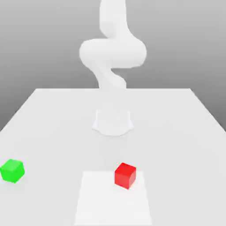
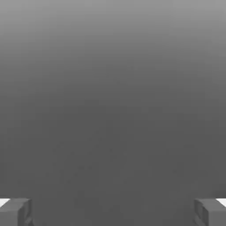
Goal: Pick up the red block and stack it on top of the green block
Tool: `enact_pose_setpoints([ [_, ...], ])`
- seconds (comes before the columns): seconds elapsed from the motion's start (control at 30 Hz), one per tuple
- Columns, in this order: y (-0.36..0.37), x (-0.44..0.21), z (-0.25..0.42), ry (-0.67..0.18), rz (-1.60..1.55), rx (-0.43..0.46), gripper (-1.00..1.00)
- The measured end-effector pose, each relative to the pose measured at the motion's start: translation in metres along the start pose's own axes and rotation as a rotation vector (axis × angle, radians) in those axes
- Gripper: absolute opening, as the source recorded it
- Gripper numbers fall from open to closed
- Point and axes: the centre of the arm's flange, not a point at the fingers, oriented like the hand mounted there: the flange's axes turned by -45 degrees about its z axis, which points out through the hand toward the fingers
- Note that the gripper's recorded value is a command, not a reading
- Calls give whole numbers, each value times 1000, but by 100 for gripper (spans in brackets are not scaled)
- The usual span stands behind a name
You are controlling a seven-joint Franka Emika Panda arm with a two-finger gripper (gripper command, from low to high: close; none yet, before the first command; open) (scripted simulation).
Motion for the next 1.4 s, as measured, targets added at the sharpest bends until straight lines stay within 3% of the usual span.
enact_pose_setpoints([
  [0.3,-18,-111,201,-327,188,-86,0],
  [0.6,-16,-307,322,-676,431,-183,0],
  [0.9,-15,-357,366,-700,450,-191,0],
  [0.93,-15,-362,370,-702,448,-191,-100],
  [1.4,-17,-332,341,-696,449,-190,-100],
])
